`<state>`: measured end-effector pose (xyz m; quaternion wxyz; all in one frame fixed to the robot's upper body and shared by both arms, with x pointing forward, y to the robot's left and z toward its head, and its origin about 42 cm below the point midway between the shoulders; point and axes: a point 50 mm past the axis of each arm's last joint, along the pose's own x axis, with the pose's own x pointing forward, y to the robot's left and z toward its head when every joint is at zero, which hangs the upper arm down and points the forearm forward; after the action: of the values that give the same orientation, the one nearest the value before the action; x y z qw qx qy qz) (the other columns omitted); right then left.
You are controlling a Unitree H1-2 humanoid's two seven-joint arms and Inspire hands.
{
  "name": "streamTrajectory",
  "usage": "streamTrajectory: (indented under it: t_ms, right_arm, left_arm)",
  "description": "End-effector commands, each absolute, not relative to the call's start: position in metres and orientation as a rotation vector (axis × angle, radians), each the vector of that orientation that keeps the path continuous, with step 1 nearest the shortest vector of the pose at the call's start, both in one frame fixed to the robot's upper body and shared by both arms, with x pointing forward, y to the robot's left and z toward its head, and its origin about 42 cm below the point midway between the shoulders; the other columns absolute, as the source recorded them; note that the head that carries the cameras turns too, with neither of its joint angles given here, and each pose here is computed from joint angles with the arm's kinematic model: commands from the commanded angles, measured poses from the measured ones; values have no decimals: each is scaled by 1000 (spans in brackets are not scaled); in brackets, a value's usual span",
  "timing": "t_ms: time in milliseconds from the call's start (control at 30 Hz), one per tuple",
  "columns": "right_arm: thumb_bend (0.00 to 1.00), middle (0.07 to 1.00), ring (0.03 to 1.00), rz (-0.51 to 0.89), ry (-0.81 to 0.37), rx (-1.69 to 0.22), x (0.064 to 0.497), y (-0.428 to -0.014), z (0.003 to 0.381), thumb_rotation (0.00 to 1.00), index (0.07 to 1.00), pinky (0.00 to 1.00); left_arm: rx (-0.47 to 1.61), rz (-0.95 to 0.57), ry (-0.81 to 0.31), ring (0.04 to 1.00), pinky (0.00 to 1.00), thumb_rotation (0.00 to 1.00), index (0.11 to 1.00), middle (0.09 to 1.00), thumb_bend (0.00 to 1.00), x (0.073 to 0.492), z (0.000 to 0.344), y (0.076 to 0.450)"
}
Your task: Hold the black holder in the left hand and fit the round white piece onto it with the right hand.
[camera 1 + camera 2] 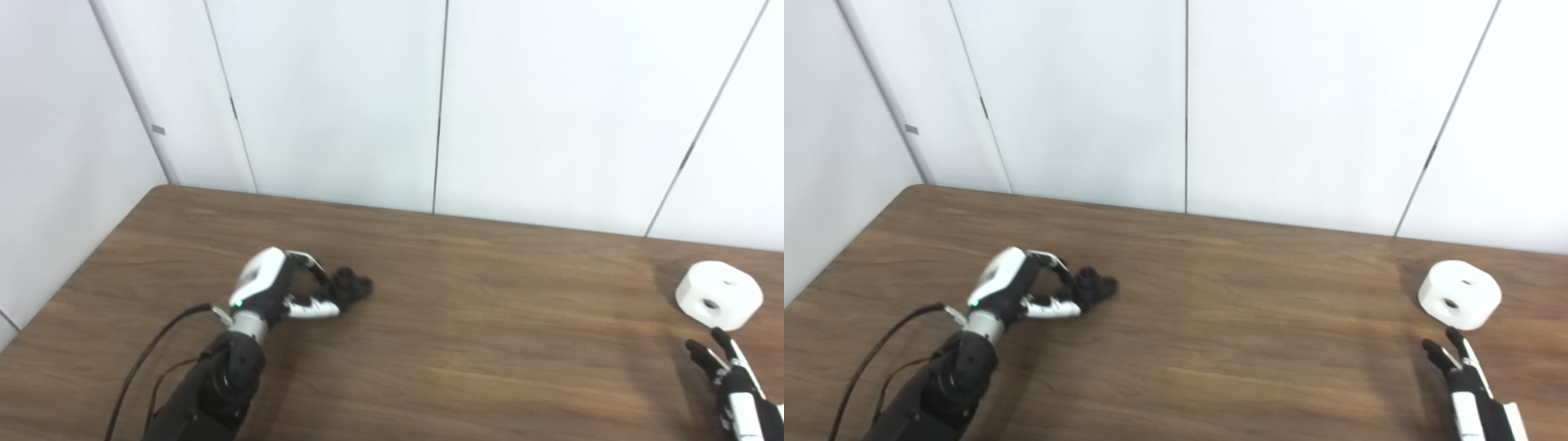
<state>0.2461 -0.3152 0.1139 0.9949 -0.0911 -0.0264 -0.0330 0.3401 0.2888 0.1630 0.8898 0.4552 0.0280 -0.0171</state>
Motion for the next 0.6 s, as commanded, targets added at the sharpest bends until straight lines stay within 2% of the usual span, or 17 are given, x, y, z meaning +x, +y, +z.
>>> streamTrajectory:
  t_ms: [0,167,400,567]
  right_arm:
    - [623,873,912,-42,-20,-160,242,-303,106,981,950,975]
    - [607,881,903,-35,-30,-171,242,-294,109,998,964,897]
    - [573,884,898,-36,-29,-173,241,-282,116,1000,972,911]
    - [559,878,896,-37,-31,-190,239,-275,124,1000,974,924]
  left_arm:
    - [942,-100,-4,856,880,45,486,766,519,334,172,273]
    - [921,-223,-27,868,805,46,485,773,519,309,171,242]
    - [916,-411,-83,873,778,47,485,783,519,277,161,196]
    - [907,-496,-79,876,793,48,485,786,519,262,150,173]
